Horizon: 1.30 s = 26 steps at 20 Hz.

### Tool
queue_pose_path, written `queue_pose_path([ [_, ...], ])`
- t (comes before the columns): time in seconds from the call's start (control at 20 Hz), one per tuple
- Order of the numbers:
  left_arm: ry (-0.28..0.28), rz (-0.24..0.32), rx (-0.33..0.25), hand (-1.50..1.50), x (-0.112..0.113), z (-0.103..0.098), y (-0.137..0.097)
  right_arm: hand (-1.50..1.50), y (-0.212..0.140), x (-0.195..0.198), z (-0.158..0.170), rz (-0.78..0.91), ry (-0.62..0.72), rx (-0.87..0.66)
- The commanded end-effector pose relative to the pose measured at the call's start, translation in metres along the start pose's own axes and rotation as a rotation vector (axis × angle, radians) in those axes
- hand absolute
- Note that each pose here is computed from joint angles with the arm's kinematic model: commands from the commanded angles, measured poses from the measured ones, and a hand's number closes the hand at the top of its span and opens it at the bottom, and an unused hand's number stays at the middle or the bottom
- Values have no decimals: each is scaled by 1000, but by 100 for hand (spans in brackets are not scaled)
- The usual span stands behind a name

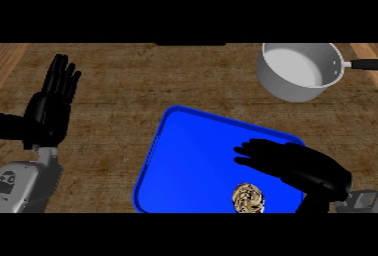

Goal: Pick the cupcake from the tray and place it in the pot

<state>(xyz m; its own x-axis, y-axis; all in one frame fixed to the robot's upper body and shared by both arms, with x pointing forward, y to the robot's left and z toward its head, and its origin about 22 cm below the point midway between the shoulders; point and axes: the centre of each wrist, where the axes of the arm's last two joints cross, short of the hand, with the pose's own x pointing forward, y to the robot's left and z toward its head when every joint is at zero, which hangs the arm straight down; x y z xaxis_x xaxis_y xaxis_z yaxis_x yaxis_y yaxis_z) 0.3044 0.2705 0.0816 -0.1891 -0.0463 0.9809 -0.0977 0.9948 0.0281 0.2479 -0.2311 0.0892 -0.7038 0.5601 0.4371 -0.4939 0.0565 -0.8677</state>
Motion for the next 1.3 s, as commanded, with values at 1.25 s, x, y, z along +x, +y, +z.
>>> queue_pose_path([
  [1.25, -17, -21, 8, 0, -3, 5, 5, -150, 84, 9, -81, 41, 22, -5],
])
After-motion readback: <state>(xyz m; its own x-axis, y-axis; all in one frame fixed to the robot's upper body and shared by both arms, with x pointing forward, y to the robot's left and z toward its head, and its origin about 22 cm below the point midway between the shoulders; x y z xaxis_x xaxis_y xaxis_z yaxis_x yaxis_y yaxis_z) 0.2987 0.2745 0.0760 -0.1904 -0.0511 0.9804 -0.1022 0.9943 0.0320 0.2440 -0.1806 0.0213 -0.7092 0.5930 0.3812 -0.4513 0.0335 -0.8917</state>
